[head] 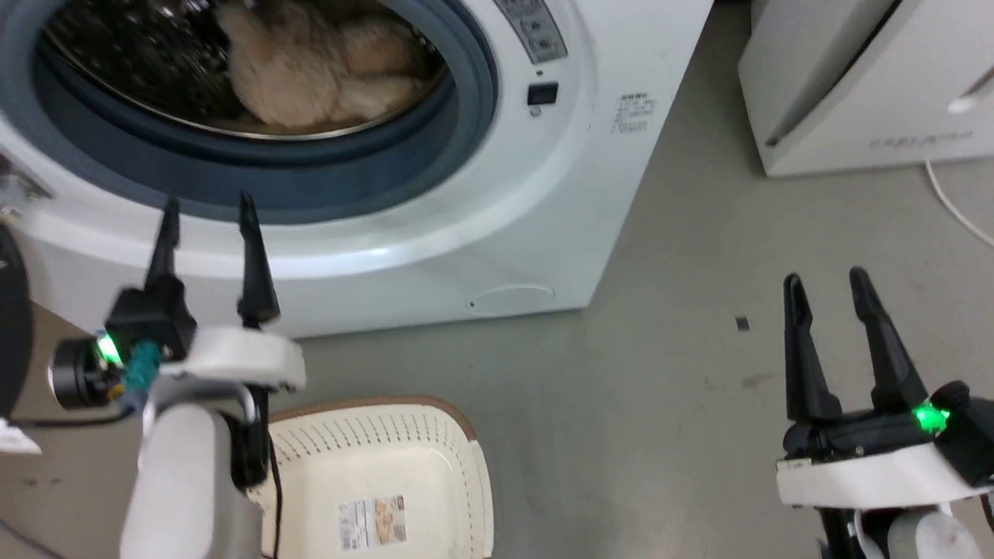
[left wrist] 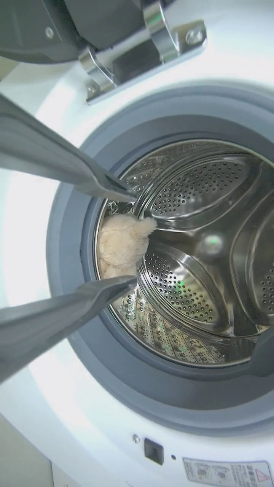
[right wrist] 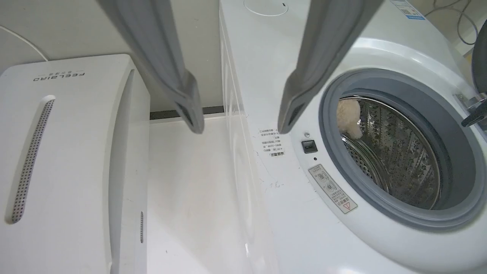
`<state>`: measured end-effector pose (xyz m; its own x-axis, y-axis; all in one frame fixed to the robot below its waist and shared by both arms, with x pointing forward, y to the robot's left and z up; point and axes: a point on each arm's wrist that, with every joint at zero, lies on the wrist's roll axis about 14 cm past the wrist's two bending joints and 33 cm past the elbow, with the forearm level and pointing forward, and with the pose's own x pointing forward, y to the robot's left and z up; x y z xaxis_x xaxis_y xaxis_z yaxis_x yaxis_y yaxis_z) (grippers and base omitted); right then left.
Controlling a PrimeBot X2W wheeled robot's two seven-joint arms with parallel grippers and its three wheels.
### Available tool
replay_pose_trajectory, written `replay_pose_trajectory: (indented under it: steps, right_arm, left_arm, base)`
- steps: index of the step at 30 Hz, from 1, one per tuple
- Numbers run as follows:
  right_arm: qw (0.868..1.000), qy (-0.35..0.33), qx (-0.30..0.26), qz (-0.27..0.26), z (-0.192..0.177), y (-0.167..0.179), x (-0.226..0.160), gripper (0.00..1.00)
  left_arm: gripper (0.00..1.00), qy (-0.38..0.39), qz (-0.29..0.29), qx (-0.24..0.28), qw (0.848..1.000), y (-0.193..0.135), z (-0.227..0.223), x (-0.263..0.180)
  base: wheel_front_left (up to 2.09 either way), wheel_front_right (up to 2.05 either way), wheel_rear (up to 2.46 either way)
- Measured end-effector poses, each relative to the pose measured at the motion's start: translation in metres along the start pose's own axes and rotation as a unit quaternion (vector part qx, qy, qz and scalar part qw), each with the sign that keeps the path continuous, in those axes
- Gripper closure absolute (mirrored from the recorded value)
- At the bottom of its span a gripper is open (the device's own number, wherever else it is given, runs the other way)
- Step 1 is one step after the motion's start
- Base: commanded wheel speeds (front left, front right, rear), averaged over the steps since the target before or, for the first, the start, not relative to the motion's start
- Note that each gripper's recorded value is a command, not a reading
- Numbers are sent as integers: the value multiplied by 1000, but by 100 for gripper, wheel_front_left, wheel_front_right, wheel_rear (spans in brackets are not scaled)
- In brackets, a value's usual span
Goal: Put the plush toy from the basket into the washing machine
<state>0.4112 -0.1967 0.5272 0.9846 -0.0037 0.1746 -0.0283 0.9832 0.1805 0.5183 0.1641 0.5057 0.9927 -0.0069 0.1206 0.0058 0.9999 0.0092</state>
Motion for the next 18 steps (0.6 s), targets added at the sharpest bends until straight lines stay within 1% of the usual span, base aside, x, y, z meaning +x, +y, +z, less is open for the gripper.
replay_pose_trajectory:
  steps: [8, 18]
  right_arm:
    - [1000, -7, -1, 14, 15, 12, -29, 0]
    - [1000, -8, -1, 30, 22, 25, -59, 0]
  left_arm:
    - [0, 13, 12, 5, 1000, 11, 11, -64]
    - [0, 22, 21, 9, 999, 23, 17, -123]
  base:
    - [0, 0, 0]
    - [0, 0, 0]
